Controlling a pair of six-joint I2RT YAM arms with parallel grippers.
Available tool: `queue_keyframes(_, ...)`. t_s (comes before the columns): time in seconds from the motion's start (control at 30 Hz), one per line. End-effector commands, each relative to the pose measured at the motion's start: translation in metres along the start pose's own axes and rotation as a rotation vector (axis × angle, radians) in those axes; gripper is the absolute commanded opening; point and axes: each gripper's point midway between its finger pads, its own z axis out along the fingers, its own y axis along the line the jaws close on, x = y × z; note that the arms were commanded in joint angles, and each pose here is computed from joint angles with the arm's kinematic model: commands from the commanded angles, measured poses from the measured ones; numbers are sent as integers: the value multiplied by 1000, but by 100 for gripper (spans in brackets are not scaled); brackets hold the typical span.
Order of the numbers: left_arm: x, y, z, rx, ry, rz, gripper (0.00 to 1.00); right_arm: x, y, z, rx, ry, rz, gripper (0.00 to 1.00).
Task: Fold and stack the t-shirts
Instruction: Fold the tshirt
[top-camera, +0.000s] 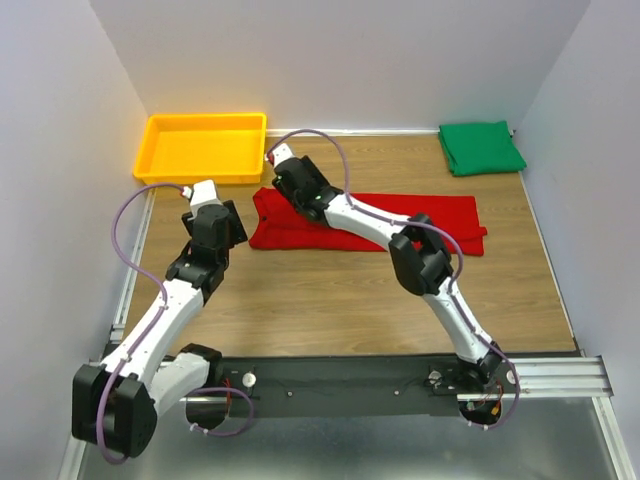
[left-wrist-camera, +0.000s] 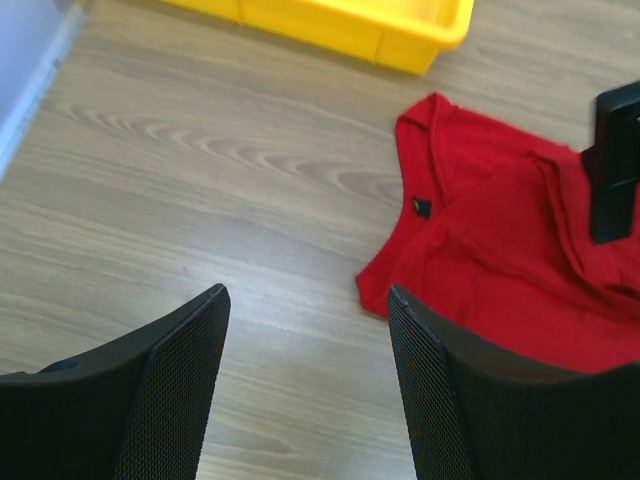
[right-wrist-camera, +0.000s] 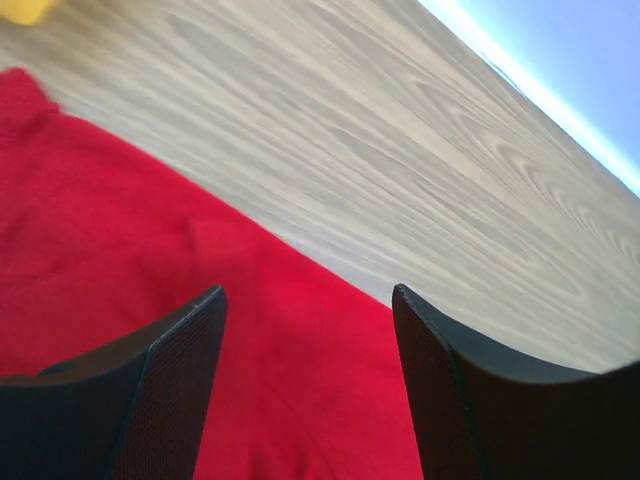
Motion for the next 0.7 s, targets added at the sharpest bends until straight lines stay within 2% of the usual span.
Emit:
queue_keyframes(0.0, 20, -15, 6, 53, 107, -71, 72, -11, -55, -29, 39, -20, 232, 74)
queue_keyframes(0.07, 34, -21, 12, 65, 168, -100, 72, -16, -105, -56, 60, -43, 379, 74)
queue_keyframes(0.1, 39, -20, 15, 59, 191, -134, 72, 18, -103, -60, 38, 20, 404, 74)
queue_keyframes(0.13, 49, -21, 19, 55, 227, -147, 72, 27, -111, -67, 30, 33, 500, 74)
queue_keyframes(0.17, 55, -26, 20, 82, 254, -166, 72, 22, -150, -86, 52, -4, 591, 74)
queue_keyframes(0.2, 65, -30, 24, 99, 295, -193, 72, 49, -169, -102, 57, 26, 683, 74)
queue_keyframes(0.23, 69, -27, 27, 83, 305, -208, 71, 76, -167, -97, 63, 83, 708, 74)
queue_keyframes(0.3, 79, -34, 28, 114, 344, -239, 70, 89, -192, -127, 65, 63, 790, 74)
queue_keyframes(0.33, 86, -32, 31, 100, 366, -263, 69, 131, -202, -132, 112, 129, 832, 74)
queue_keyframes(0.4, 90, -34, 34, 111, 381, -295, 69, 157, -224, -148, 152, 139, 892, 73)
queue_keyframes(0.43, 94, -34, 35, 111, 391, -305, 69, 173, -252, -162, 198, 124, 969, 73)
queue_keyframes(0.5, 97, -34, 36, 108, 397, -336, 69, 206, -257, -180, 184, 147, 1091, 73)
queue_keyframes(0.57, 102, -32, 38, 96, 405, -348, 69, 243, -285, -192, 259, 164, 1215, 73)
queue_keyframes(0.6, 101, -32, 39, 95, 398, -361, 69, 262, -276, -195, 250, 201, 1285, 73)
queue_keyframes(0.63, 101, -31, 40, 93, 400, -368, 69, 280, -289, -201, 309, 209, 1350, 73)
queue_keyframes(0.67, 102, -33, 41, 95, 400, -373, 69, 291, -279, -202, 281, 234, 1432, 72)
